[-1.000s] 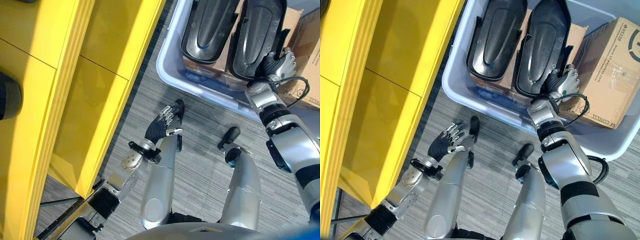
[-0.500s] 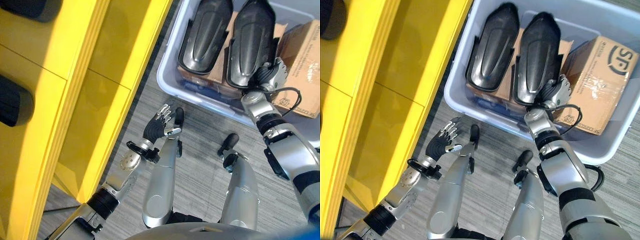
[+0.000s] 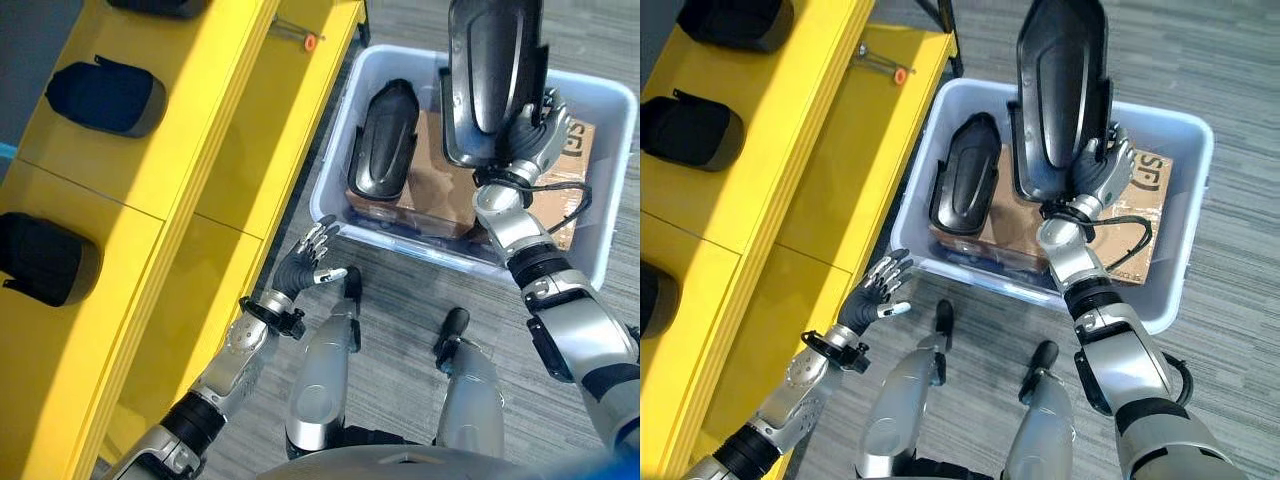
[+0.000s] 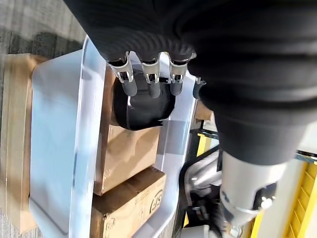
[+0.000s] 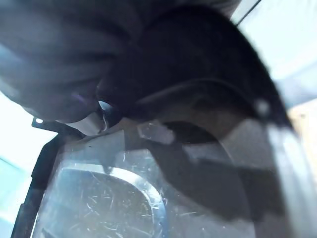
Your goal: Move parts from the plastic box to the shelf.
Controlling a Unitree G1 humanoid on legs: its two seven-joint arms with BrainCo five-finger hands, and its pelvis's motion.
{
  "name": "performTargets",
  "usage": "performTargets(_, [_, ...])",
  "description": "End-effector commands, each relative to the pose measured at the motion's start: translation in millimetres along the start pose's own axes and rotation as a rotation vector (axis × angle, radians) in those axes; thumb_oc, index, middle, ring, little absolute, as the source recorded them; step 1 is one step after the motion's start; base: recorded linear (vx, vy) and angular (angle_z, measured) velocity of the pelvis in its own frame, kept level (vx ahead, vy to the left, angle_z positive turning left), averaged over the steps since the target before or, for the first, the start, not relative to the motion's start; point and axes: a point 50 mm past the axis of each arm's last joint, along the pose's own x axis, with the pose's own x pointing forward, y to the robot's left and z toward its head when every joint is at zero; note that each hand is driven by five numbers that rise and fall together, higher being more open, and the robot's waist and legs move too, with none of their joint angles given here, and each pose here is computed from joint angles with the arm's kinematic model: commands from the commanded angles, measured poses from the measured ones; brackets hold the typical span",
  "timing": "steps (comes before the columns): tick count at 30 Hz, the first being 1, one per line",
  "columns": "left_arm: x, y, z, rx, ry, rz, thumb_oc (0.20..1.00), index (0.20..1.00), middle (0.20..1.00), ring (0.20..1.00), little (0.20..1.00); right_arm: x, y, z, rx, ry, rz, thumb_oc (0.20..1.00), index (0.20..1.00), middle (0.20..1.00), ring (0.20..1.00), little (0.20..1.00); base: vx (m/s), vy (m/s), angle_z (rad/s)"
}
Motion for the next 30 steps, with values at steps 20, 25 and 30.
performTargets(20, [-33, 12, 4, -0.099, -0.082, -0.024, 1.000, 1.000, 1.000, 1.000, 1.000, -91, -19, -22, 0.315, 0.157, 0.352, 0.200, 0.200, 0.200, 0.200, 0.200, 0.06, -0.118, 0.33])
performTargets(25, [-24, 1, 6, -0.102, -0.088, -0.105, 1.000, 1.000, 1.000, 1.000, 1.000, -121, -38, -41, 0.314, 0.234, 0.351, 0.200, 0.200, 0.200, 0.200, 0.200, -0.13, 0.034, 1.47])
performTargets(30, [-12, -2, 9, 0.012, -0.076, -0.060, 1.000, 1.000, 1.000, 1.000, 1.000, -124, -41, -42, 0.391, 0.250, 0.445, 0.200, 0.200, 0.200, 0.200, 0.200, -0.07, 0.555, 0.38])
